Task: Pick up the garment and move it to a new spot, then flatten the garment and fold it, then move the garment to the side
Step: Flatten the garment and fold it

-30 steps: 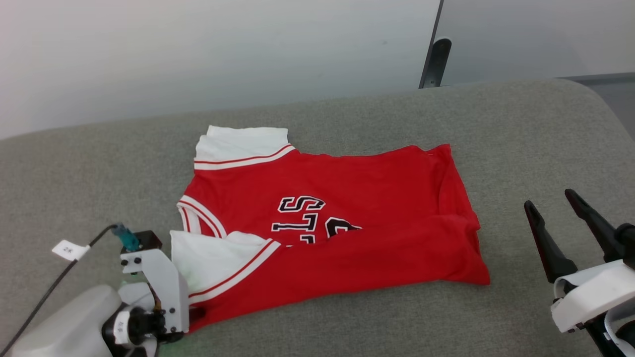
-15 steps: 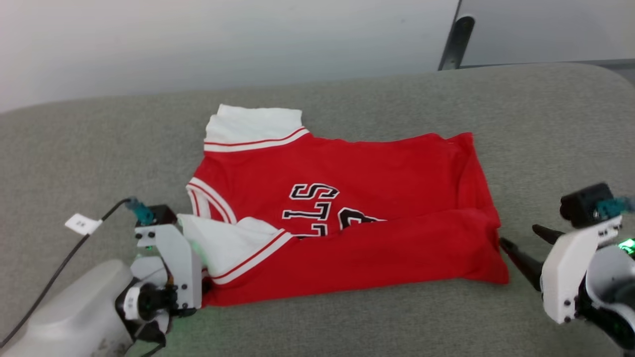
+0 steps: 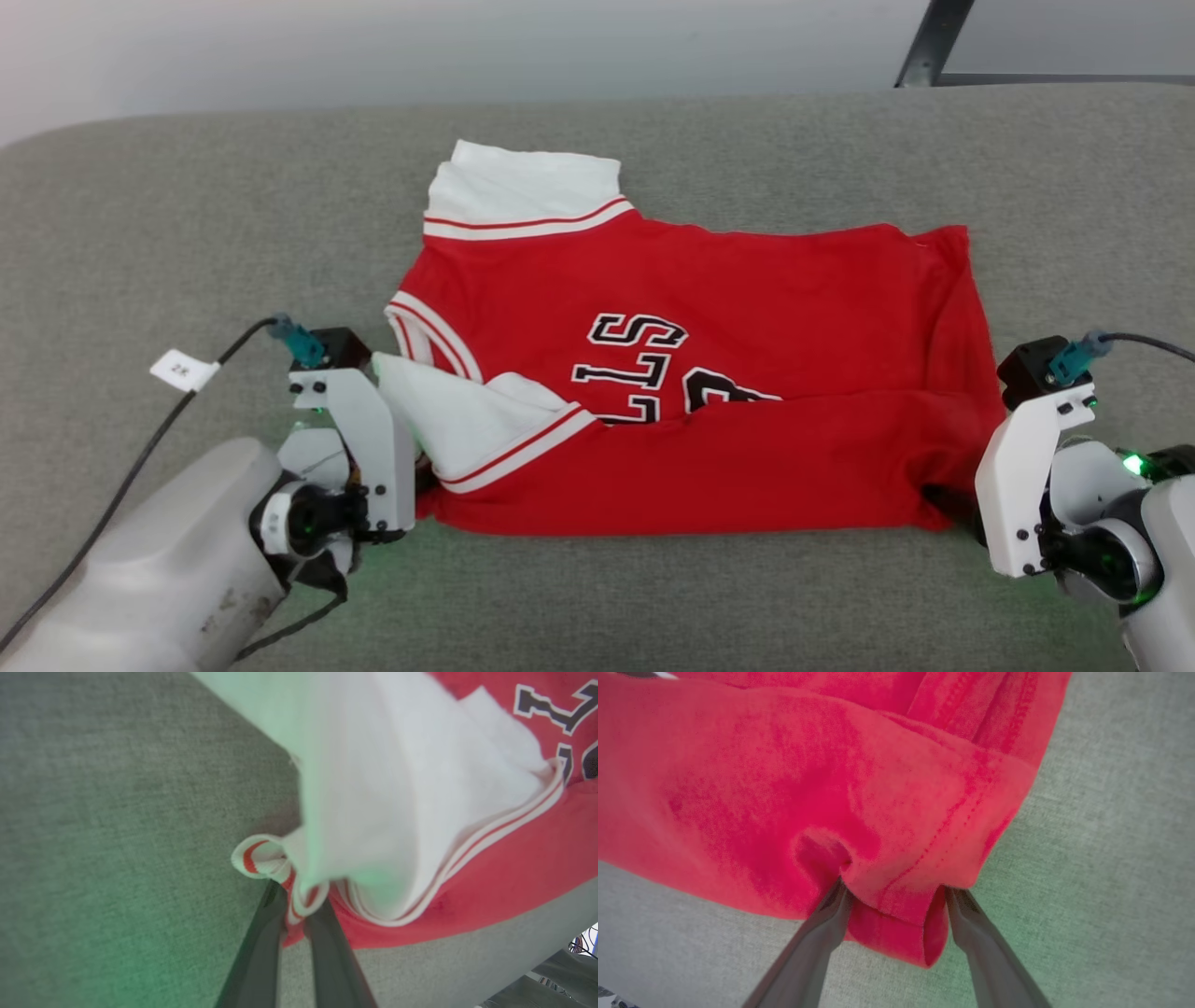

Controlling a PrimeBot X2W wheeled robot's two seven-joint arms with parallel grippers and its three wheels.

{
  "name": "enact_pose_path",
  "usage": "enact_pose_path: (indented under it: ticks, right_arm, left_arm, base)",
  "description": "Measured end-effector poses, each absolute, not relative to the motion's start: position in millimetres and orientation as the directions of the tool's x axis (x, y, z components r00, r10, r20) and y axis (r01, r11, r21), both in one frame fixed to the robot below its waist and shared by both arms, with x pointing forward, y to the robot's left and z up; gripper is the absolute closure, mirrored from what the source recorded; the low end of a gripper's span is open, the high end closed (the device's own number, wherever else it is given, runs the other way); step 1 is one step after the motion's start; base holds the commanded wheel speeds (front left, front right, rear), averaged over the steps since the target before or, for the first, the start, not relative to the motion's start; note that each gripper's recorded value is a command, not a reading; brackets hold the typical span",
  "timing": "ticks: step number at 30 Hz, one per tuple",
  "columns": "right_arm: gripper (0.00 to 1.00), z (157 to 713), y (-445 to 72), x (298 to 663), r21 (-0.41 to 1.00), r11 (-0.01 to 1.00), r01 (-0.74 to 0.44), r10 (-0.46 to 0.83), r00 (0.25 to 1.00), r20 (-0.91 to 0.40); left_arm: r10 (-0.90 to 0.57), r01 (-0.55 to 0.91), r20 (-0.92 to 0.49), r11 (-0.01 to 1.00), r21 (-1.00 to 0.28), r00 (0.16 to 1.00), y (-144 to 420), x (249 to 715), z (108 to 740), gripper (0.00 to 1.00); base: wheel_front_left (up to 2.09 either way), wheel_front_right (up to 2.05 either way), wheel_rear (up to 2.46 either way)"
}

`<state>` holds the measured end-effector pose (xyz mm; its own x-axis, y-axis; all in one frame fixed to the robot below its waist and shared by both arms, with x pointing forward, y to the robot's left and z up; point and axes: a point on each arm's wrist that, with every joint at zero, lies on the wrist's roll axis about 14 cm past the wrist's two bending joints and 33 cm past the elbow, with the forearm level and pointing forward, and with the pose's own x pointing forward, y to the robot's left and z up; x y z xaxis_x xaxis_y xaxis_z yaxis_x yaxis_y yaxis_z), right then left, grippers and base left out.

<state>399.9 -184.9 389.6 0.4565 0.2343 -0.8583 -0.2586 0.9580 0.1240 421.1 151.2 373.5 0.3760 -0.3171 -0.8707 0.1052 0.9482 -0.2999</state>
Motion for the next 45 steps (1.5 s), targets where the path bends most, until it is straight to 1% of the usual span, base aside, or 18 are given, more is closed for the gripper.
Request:
enact_pose_path:
  ticks: [5, 6, 7, 10, 17, 21, 29, 33, 37, 41, 45]
  right_arm:
    - [0.0, 376.4, -183.6, 402.0, 0.13, 0.958, -0.257, 0.226, 0.391, -0.892]
    - [0.6, 375.1, -184.1, 401.8, 0.136, 0.958, -0.251, 0.227, 0.38, -0.897]
    - [1.0, 375.4, -184.7, 402.7, 0.133, 0.958, -0.253, 0.224, 0.375, -0.9]
    - [1.0, 376.6, -189.4, 403.5, 0.122, 0.96, -0.254, 0.213, 0.373, -0.903]
    - [1.0, 390.0, -194.5, 403.4, 0.127, 0.961, -0.246, 0.22, 0.401, -0.889]
    - [1.0, 396.7, -201.7, 393.4, 0.122, 0.963, -0.242, 0.214, 0.404, -0.889]
    - [1.0, 420.7, -208.7, 378.6, 0.109, 0.959, -0.263, 0.22, 0.442, -0.869]
    - [1.0, 431.5, -211.2, 372.1, 0.098, 0.957, -0.275, 0.219, 0.457, -0.862]
    - [1.0, 435.6, -211.7, 360.1, 0.098, 0.953, -0.288, 0.223, 0.442, -0.869]
    - [1.0, 440.3, -216.2, 350.0, 0.091, 0.951, -0.297, 0.217, 0.429, -0.877]
    - [1.0, 438.2, -222.0, 344.2, 0.088, 0.956, -0.281, 0.207, 0.429, -0.879]
  left_arm:
    - [-0.314, 0.09, -0.873, 0.949, -0.302, 0.374, 154.3, 421.9, 370.1, 1.0]
    - [-0.315, 0.09, -0.872, 0.948, -0.304, 0.374, 154.5, 421.7, 370.0, 1.0]
    - [-0.315, 0.088, -0.872, 0.948, -0.305, 0.375, 155.0, 421.7, 370.1, 1.0]
    - [-0.317, 0.083, -0.871, 0.947, -0.309, 0.375, 155.3, 420.8, 371.0, 1.0]
    - [-0.312, 0.056, -0.871, 0.948, -0.315, 0.379, 157.8, 416.1, 380.9, 1.0]
    - [-0.288, 0.022, -0.893, 0.954, -0.299, 0.347, 167.7, 401.4, 383.5, 1.0]
    - [-0.249, 0.001, -0.918, 0.965, -0.261, 0.308, 178.8, 367.5, 394.7, 1.0]
    - [-0.244, -0.001, -0.917, 0.966, -0.257, 0.317, 180.4, 355.9, 405.8, 1.0]
    - [-0.235, -0.012, -0.932, 0.969, -0.248, 0.277, 181.1, 333.4, 410.9, 1.0]
    - [-0.228, -0.008, -0.935, 0.971, -0.239, 0.272, 180.6, 320.9, 419.8, 1.0]
    - [-0.232, 0.013, -0.933, 0.971, -0.238, 0.277, 175.3, 314.6, 419.6, 1.0]
  base:
    - [0.0, 0.0, 0.0]
    - [0.0, 0.0, 0.0]
    - [0.0, 0.0, 0.0]
    - [0.0, 0.0, 0.0]
    - [0.0, 0.0, 0.0]
    - [0.0, 0.0, 0.0]
    - [0.0, 0.0, 0.0]
    - [0.0, 0.0, 0.0]
    - [0.0, 0.0, 0.0]
    - [0.0, 0.0, 0.0]
    - [0.0, 0.0, 0.0]
